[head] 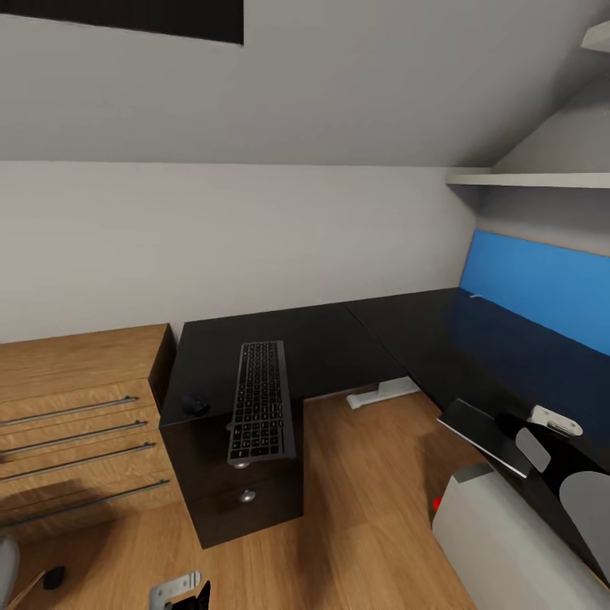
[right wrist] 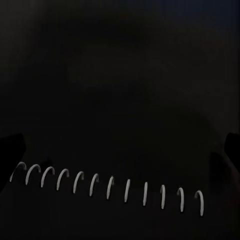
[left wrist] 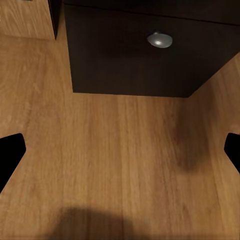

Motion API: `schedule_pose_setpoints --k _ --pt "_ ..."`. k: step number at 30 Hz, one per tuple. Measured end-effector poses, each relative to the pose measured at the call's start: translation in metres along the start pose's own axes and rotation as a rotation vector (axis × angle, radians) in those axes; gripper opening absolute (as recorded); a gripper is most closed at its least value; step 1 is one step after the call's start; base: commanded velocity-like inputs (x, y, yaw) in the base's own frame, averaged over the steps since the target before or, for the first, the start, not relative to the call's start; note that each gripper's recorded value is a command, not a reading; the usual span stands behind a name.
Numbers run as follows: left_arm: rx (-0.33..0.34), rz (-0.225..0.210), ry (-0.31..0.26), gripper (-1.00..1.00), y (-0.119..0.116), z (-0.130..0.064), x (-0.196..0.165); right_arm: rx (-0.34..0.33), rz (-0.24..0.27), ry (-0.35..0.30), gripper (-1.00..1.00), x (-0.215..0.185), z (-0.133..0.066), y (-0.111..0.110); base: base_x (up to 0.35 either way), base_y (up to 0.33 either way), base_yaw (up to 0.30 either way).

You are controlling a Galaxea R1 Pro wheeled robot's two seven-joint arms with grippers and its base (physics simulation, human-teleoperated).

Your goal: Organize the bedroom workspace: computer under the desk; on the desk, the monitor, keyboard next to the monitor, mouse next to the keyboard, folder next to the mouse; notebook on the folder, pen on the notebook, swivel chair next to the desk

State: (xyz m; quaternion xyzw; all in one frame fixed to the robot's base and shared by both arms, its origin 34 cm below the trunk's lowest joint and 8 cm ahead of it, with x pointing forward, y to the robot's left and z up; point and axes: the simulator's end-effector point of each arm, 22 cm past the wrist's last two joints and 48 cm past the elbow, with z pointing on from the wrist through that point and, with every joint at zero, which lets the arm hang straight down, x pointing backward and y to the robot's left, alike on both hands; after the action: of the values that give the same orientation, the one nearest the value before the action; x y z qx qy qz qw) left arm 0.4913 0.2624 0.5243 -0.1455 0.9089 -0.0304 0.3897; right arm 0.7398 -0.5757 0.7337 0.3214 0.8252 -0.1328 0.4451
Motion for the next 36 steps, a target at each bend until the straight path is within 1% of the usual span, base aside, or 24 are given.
schedule_pose_setpoints --k 12,15,18,19,20,22,33,36 --pt "0.002 0.000 -0.001 1.00 0.000 0.000 0.000 -0.002 0.004 -0.003 1.00 0.000 0.000 0.000 -0.004 0.001 0.000" --pt "0.002 0.000 0.000 1.00 0.000 0.000 0.000 0.002 0.005 -0.013 1.00 0.000 0.001 -0.002 0.000 0.000 0.000" --pt "0.000 0.000 0.001 1.00 0.000 0.000 0.000 -0.001 0.014 -0.037 1.00 -0.004 0.001 -0.001 0.000 0.000 0.000" --pt "-0.001 0.000 0.001 1.00 0.000 0.000 0.000 -0.007 0.015 -0.053 1.00 -0.009 0.000 0.001 0.000 0.000 0.000" --pt "-0.003 0.000 0.002 1.00 0.001 0.000 0.000 -0.026 0.017 -0.089 1.00 -0.023 -0.002 0.009 0.000 0.000 0.000" --pt "-0.004 0.000 0.002 1.00 0.001 0.000 0.000 -0.034 0.017 -0.100 1.00 -0.027 -0.003 0.012 0.000 0.000 0.000" --pt "-0.005 0.000 0.002 1.00 0.001 0.000 0.001 -0.042 0.017 -0.109 1.00 -0.029 -0.004 0.016 0.002 0.000 0.000" --pt "-0.002 -0.013 0.014 1.00 -0.005 0.000 0.008 -0.059 0.004 -0.115 1.00 -0.026 -0.006 0.029 0.000 0.000 0.000"
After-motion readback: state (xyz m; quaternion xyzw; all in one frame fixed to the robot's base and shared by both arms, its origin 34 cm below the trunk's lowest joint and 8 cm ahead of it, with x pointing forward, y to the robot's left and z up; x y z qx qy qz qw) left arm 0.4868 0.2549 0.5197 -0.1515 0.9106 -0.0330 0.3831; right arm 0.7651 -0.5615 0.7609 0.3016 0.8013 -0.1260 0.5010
